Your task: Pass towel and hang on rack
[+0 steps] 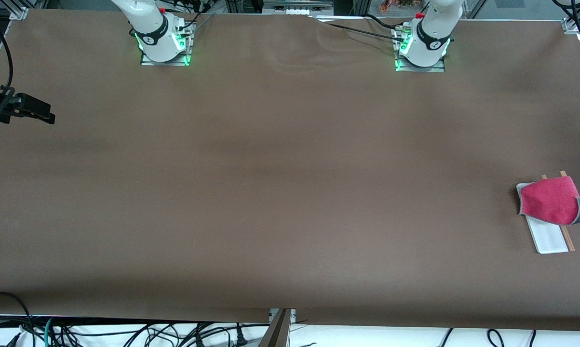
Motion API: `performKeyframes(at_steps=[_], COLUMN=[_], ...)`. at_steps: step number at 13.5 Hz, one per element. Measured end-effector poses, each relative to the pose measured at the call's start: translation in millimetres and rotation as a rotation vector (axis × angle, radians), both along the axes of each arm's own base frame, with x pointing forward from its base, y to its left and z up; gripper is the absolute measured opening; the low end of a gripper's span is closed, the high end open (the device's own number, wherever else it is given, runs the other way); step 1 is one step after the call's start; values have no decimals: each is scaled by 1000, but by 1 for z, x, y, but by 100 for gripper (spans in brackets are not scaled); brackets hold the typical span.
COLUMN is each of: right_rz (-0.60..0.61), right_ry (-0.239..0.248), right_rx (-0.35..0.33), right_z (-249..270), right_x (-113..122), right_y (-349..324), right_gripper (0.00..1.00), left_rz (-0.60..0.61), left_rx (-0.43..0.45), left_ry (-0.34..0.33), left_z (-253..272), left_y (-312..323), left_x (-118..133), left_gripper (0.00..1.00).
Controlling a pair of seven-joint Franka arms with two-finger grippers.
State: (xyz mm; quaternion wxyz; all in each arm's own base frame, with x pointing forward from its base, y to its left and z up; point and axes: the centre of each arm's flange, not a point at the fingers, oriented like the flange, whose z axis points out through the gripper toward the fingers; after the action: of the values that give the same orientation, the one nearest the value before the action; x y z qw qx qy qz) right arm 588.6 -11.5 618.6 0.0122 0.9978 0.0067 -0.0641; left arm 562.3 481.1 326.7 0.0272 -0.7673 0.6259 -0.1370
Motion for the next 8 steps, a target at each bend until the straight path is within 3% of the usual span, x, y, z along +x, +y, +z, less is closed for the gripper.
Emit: performKeyframes(at_steps=[3, 8], right_rz=[1, 1], right_ry=[0, 1], right_rx=[1, 0], right_z=[-3, -4], right_x=[2, 3], right_y=[0, -1], right_gripper=[100, 100], left_rz=[-3, 110], left_rx=[12, 7], left_ry=[-19, -65], left_z=[12, 104], left_y=[-2, -41], left_x=[7, 24], left_gripper=[99, 100])
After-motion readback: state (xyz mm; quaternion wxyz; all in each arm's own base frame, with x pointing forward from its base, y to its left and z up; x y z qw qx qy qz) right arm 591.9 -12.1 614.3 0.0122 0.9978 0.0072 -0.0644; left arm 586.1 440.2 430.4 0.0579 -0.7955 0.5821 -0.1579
